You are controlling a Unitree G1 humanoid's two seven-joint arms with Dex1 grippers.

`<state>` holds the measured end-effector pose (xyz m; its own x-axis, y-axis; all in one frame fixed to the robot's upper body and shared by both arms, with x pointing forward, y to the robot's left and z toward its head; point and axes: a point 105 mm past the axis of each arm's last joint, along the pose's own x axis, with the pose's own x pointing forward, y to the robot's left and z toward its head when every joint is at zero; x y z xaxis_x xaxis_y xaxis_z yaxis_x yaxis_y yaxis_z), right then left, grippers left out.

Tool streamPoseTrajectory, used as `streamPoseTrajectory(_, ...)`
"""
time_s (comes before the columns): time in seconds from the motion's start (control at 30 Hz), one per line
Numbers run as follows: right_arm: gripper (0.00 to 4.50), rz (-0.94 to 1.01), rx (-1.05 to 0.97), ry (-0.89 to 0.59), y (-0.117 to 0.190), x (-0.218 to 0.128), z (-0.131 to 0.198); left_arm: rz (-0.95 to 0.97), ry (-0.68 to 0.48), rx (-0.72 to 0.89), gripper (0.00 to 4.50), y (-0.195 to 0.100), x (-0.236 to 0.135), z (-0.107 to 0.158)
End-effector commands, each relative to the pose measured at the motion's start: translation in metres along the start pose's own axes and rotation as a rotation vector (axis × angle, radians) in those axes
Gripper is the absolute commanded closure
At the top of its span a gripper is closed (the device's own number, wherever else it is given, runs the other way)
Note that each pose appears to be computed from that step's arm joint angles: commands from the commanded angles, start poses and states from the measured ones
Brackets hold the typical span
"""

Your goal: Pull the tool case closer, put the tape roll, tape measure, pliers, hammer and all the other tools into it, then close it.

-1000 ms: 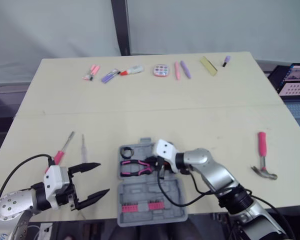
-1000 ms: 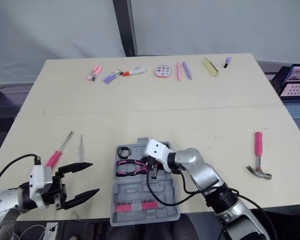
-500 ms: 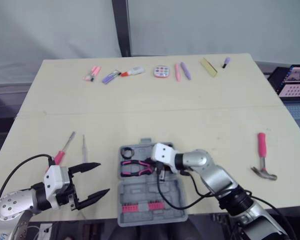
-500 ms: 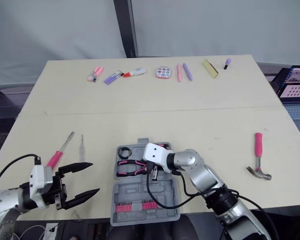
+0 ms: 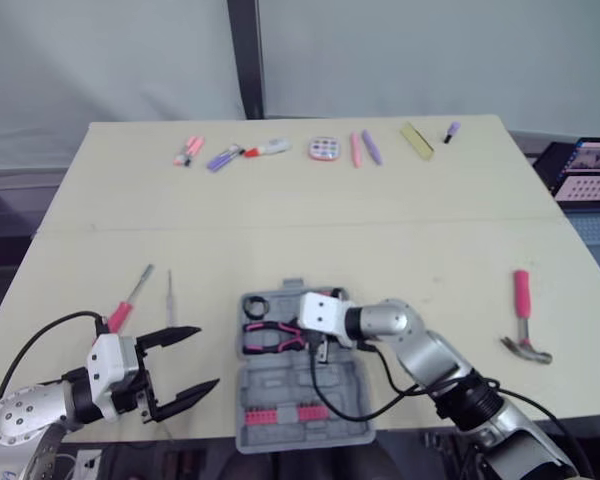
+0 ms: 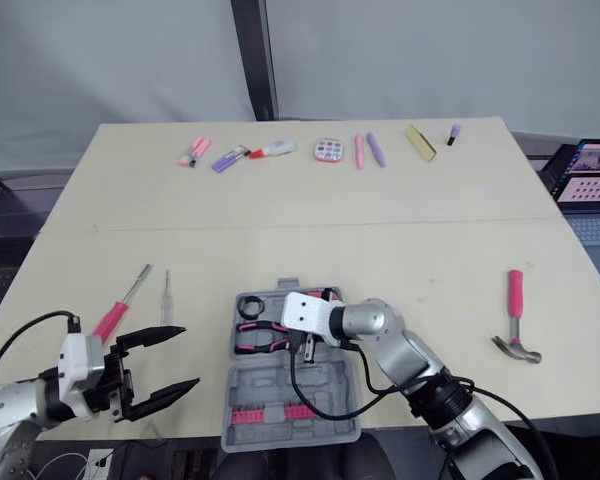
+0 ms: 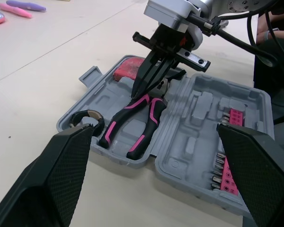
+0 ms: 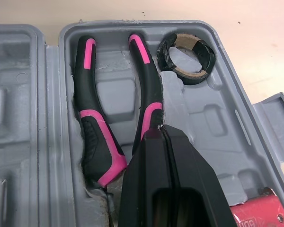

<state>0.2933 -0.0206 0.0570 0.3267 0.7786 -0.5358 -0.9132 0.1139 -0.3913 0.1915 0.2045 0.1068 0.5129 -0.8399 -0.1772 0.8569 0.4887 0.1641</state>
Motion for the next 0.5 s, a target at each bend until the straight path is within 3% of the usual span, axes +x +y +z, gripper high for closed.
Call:
streamPoseTrajectory(0.03,4.48,0.033,0.068,0.213,0.02,0.002,-0.057,-0.005,-0.006,0.012,0.0,-0.003,0.0,0.0)
streamPoseTrajectory(0.37,4.48,0.019,0.082,0.23,0.022,0.003,-0.063,-0.005,-0.003,0.014,0.0,-0.004,-0.001,-0.002)
streamPoseTrajectory(0.5,4.48,-0.036,0.203,0.026,0.011,0.003,-0.03,-0.005,-0.004,0.013,0.0,-0.003,-0.001,-0.001)
